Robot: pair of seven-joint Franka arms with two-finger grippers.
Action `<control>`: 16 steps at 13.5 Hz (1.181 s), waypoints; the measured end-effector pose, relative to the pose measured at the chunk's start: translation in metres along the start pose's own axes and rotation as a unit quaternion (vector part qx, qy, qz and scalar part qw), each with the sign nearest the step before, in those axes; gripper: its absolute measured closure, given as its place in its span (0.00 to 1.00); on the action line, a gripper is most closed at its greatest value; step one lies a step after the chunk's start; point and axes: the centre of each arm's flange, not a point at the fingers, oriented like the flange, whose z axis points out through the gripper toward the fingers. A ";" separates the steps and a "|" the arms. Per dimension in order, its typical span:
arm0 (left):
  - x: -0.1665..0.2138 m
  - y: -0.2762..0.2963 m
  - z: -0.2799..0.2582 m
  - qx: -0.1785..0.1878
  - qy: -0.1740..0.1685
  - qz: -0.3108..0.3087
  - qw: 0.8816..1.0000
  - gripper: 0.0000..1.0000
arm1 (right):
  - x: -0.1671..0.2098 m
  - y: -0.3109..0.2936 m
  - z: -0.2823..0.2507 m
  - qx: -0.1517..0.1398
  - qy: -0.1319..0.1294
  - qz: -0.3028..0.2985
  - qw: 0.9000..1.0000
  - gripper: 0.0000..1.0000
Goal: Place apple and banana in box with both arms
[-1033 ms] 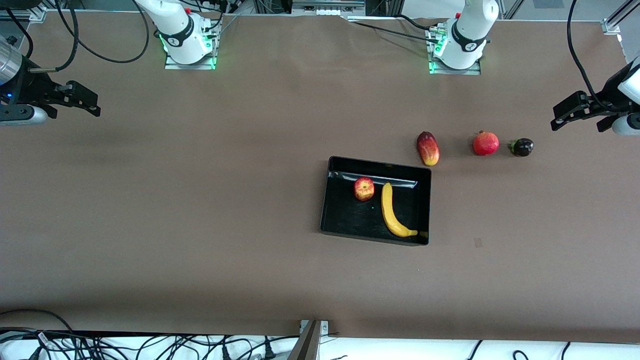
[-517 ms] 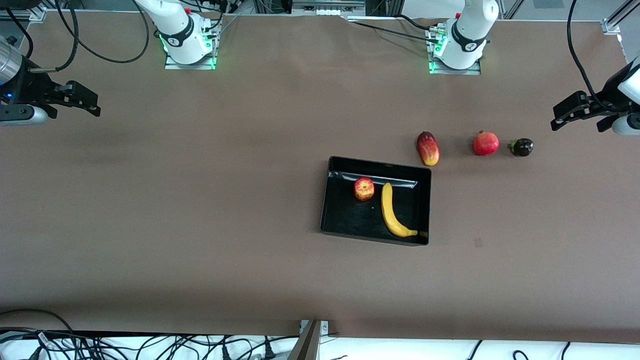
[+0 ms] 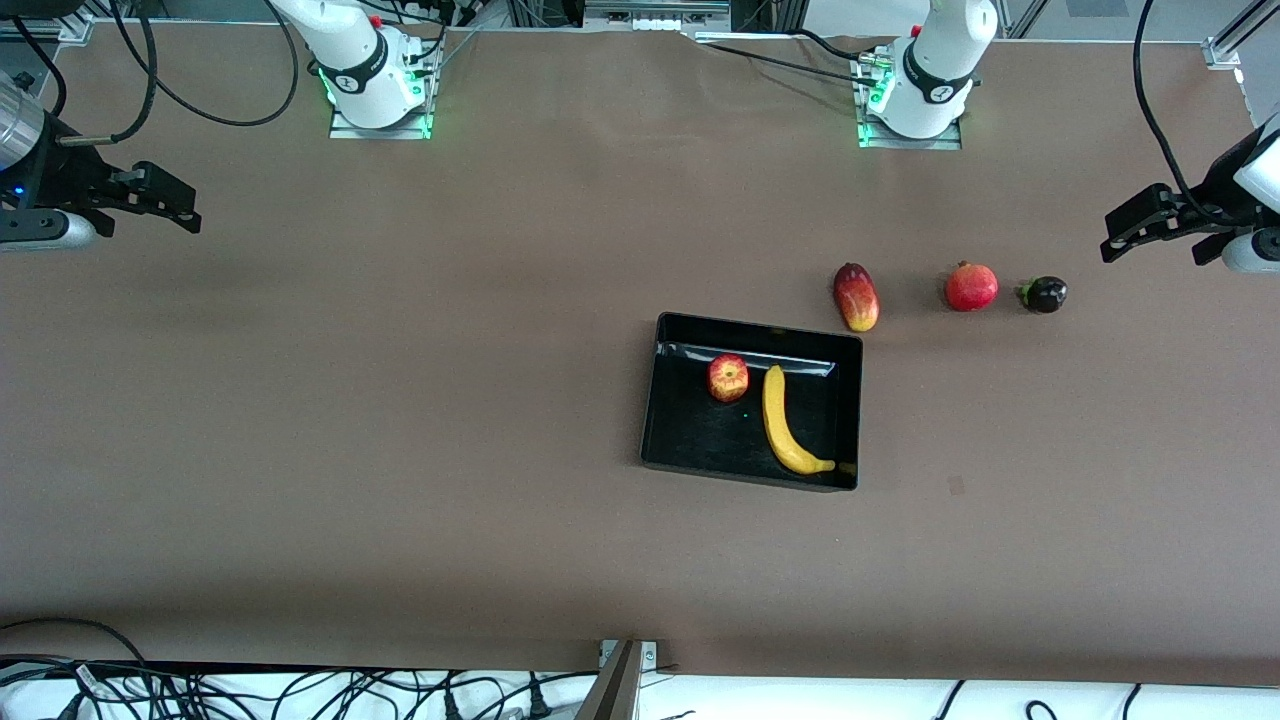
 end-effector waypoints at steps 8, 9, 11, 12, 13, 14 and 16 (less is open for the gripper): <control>0.000 -0.007 0.000 0.000 0.000 -0.006 1.000 0.00 | 0.000 0.003 0.000 0.000 0.000 0.003 1.000 0.00; 0.000 -0.007 0.000 0.000 0.000 -0.006 1.000 0.00 | 0.000 0.003 0.000 0.000 0.000 0.003 1.000 0.00; 0.000 -0.007 0.000 0.000 0.000 -0.006 1.000 0.00 | 0.000 0.004 0.000 0.001 0.000 0.004 1.000 0.00; 0.000 -0.007 0.000 0.000 0.000 -0.007 1.000 0.00 | 0.000 0.005 0.000 0.001 0.000 0.005 1.000 0.00; 0.000 -0.007 0.000 0.000 0.000 -0.007 1.000 0.00 | 0.000 0.007 0.000 0.002 0.000 0.006 1.000 0.00; 0.000 -0.007 0.000 0.000 0.000 -0.007 1.000 0.00 | 0.000 0.008 0.000 0.002 0.000 0.008 1.000 0.00; 0.000 -0.008 0.000 0.000 0.000 -0.007 1.000 0.00 | -0.001 0.009 0.000 0.003 0.000 0.008 1.000 0.00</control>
